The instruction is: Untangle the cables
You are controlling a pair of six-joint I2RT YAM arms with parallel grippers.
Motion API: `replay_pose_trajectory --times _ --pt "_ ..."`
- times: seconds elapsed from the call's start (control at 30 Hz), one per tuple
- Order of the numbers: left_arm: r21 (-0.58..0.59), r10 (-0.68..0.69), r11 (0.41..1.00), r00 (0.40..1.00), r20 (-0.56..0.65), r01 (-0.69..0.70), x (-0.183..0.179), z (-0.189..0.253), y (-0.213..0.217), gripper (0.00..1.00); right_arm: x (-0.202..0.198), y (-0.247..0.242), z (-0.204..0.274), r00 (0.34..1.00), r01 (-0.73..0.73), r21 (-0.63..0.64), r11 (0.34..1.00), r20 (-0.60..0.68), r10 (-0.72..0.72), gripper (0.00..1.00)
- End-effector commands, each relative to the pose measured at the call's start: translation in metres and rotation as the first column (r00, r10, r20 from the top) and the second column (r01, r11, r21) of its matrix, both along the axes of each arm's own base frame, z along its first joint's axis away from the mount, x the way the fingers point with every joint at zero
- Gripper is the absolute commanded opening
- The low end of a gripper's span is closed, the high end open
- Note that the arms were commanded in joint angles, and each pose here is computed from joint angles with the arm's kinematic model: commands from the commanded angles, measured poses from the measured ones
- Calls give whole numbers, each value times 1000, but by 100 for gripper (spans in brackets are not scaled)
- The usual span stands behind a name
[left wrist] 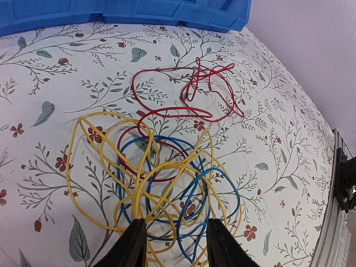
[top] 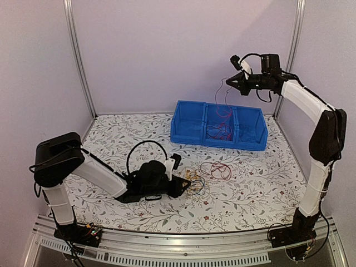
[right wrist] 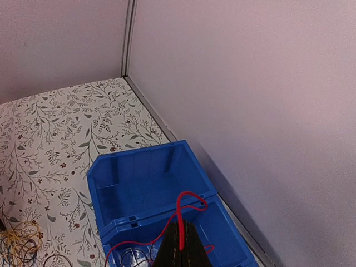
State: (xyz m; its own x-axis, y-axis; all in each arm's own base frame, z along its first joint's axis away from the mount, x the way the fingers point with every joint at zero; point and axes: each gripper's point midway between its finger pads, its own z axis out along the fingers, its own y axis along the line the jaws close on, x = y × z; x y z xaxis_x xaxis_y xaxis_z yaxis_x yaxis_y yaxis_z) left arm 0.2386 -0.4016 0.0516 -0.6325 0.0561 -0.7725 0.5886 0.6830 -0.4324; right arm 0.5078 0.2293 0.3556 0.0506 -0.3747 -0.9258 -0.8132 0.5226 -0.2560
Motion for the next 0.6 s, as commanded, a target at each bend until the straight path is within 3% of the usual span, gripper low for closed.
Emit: replay_pose_trajectory --times 0.0,0.33,0.4,0.47,0.57 --pt "-6 8 1000 999 33 -8 -2 14 -1 36 25 -9 -67 990 55 -31 998 -130 -59 0" --pt "-10 13 1000 1000 21 -12 -4 9 -1 36 43 -16 -158 948 89 -129 988 -293 -124 0" --pt "-11 13 1000 1000 20 -12 -3 9 -1 36 40 -15 -166 937 70 -139 988 -331 -113 9" --pt "-13 11 1000 1000 19 -11 -4 10 -2 36 38 -15 -175 919 62 -155 986 -376 -117 27" --pt "-26 4 1000 1000 27 -3 -5 16 -3 37 30 -16 -181 898 48 -172 984 -424 -118 44"
